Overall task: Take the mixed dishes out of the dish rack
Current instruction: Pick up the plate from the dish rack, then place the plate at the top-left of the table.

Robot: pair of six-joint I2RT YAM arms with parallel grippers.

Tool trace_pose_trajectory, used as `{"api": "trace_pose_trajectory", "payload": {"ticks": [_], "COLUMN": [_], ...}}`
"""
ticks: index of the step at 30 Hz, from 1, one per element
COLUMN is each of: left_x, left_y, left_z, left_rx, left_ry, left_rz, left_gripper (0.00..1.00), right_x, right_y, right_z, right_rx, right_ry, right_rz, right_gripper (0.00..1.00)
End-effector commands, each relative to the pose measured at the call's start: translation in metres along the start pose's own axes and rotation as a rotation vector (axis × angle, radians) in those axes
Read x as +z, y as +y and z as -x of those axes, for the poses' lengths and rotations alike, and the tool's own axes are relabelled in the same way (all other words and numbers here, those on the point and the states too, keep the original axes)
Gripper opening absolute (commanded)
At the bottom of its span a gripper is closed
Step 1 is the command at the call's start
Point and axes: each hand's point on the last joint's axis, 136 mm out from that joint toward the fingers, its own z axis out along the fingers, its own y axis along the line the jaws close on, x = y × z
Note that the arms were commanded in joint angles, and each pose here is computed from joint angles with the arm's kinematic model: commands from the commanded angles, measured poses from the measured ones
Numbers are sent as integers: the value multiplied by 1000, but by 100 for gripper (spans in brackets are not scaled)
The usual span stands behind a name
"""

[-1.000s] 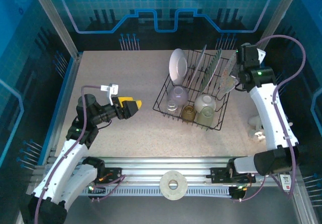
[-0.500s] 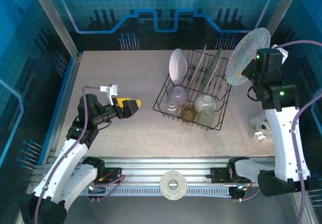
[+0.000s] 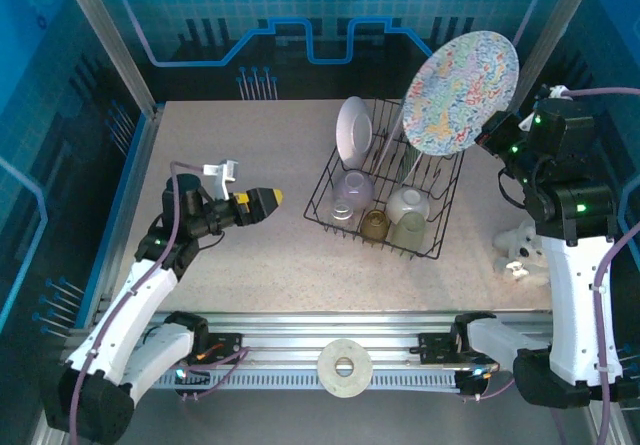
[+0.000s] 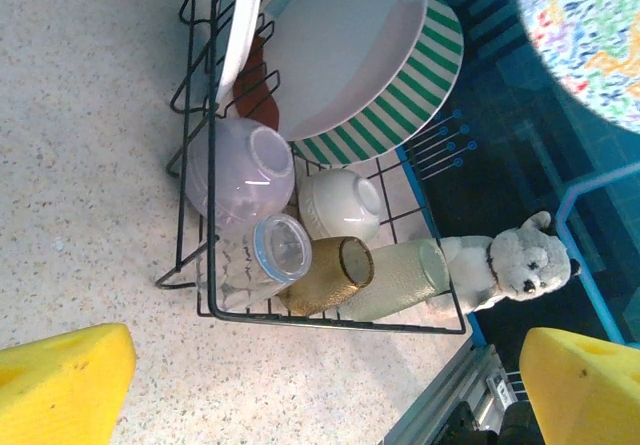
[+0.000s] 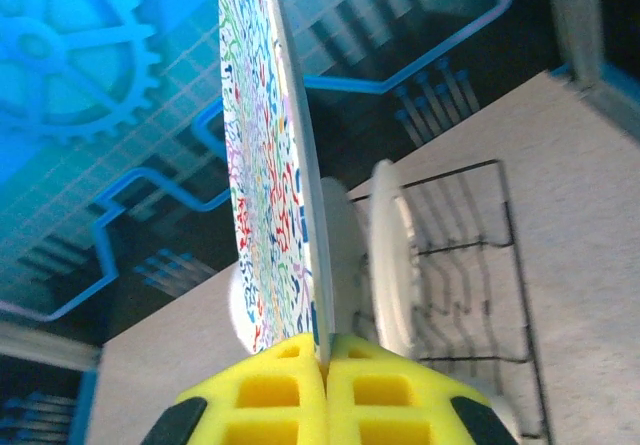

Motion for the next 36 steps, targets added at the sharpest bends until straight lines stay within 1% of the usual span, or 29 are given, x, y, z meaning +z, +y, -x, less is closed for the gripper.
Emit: {"api": "trace_pose_trajectory", "payload": {"ticks": [1, 5, 8, 14, 17, 24, 29, 33, 36], "left_x": [-5, -8, -8, 7, 20, 49, 64, 70, 75], "left_y": [-16, -42, -58, -79, -82, -92, -88, -86, -81], "left_z": [10, 21, 27, 27, 26, 27, 32, 39, 43], "left_rx": [-29, -28, -30, -64, -97, -163, -204, -237, -265], "left_ry": [-11, -24, -13, 61, 83, 117, 111, 75, 46], "left_rz": [-28, -128, -185, -223, -239, -290, -279, -290, -282], "left_gripper": [99, 99, 98, 96, 93, 86, 82, 78, 73], "right_x": [-9, 7, 21, 34, 38, 39, 42, 44, 45], "right_y": [44, 56, 59, 64, 63, 66, 68, 67, 67], "right_z": [7, -20, -42, -82, -96, -112, -121, -126, -130], "right_rx": [86, 133, 146, 144, 156, 197, 228, 250, 271], "right_ry": [12, 131, 208, 325, 370, 445, 487, 508, 526], "right_rz": [241, 339, 371, 421, 435, 491, 508, 513, 520], "right_gripper": [0, 0, 0, 0, 0, 0, 0, 0, 0]}}
